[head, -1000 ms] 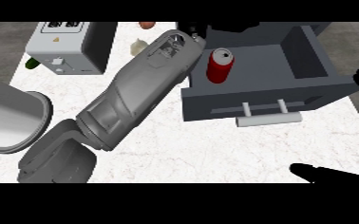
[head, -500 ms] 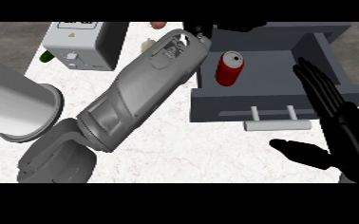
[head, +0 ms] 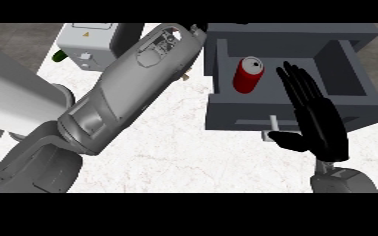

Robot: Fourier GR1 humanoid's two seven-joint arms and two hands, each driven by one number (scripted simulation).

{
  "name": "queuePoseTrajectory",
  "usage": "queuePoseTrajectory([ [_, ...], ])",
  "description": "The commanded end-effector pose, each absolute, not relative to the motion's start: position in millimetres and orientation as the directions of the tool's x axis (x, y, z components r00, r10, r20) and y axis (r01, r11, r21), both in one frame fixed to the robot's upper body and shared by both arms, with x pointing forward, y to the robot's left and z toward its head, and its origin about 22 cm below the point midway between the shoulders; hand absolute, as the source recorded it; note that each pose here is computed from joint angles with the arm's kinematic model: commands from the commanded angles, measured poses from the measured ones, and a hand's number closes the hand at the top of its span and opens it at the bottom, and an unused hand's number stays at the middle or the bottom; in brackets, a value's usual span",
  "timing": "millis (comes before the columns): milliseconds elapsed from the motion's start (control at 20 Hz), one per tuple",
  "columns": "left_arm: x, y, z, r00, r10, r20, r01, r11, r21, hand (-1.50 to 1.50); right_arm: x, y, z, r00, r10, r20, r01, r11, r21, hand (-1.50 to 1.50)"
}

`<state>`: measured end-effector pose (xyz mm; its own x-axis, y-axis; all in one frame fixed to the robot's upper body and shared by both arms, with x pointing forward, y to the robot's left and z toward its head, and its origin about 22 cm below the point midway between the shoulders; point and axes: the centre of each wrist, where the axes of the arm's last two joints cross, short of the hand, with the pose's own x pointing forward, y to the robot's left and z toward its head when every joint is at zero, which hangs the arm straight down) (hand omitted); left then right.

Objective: Pick up the can, place it into the drawer and close the drawer

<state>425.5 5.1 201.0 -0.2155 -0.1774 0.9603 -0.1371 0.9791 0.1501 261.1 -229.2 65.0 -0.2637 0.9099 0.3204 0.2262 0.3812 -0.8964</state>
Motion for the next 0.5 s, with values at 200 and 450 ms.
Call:
queuePoseTrajectory([
  [200,420,38,206,-0.205,-0.193,0.960,-0.149,0.975,0.165,-1.50,307,-226,21,-0.204,0.933,0.295,0.241,0.340,-0.909,-1.50],
  [450,418,60,218,-0.207,-0.168,0.964,-0.130,0.981,0.143,-1.50,311,-230,-14,-0.154,0.954,0.258,0.245,0.289,-0.925,-1.50],
])
